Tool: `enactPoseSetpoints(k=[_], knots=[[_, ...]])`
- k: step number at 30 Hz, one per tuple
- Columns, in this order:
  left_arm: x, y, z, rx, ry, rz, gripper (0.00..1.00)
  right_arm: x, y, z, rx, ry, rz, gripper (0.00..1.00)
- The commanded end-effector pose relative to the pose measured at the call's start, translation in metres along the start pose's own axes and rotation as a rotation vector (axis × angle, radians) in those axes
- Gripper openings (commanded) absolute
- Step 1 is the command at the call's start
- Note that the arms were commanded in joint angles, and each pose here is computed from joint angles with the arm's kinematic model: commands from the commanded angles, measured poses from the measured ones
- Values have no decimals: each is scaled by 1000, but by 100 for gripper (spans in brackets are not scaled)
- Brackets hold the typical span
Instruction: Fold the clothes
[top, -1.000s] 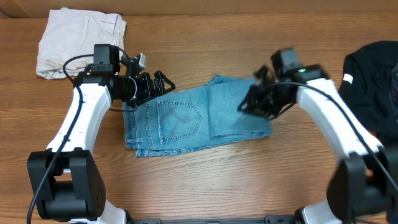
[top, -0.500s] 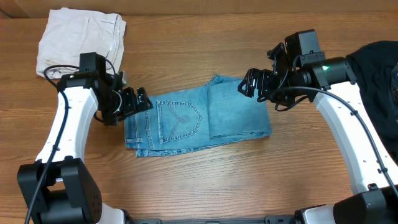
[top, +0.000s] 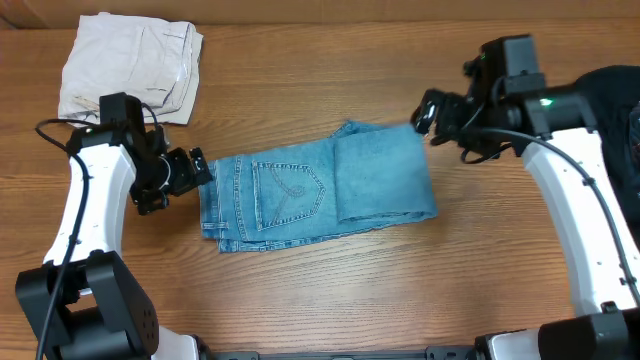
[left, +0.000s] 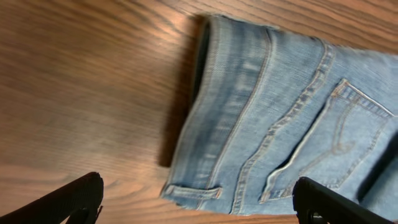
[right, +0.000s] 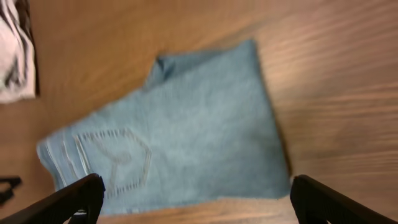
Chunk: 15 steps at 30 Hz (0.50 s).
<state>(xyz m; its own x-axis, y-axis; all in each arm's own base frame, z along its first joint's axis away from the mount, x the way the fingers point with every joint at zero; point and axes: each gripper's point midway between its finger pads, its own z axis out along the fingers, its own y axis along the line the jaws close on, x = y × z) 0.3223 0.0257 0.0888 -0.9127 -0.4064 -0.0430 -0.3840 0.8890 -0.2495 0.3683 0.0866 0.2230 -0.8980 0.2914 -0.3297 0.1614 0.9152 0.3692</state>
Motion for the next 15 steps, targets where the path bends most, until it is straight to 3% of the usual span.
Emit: enactPoseSetpoints(k=[1, 9, 15], knots=[[16, -15, 10, 123, 33, 88, 100, -17, 2, -45, -20, -134, 0, 100], [39, -12, 43, 180, 72, 96, 100, -19, -14, -79, -14, -210, 16, 100], [32, 6, 53, 87, 26, 75, 100, -13, -16, -83, -10, -200, 2, 100]])
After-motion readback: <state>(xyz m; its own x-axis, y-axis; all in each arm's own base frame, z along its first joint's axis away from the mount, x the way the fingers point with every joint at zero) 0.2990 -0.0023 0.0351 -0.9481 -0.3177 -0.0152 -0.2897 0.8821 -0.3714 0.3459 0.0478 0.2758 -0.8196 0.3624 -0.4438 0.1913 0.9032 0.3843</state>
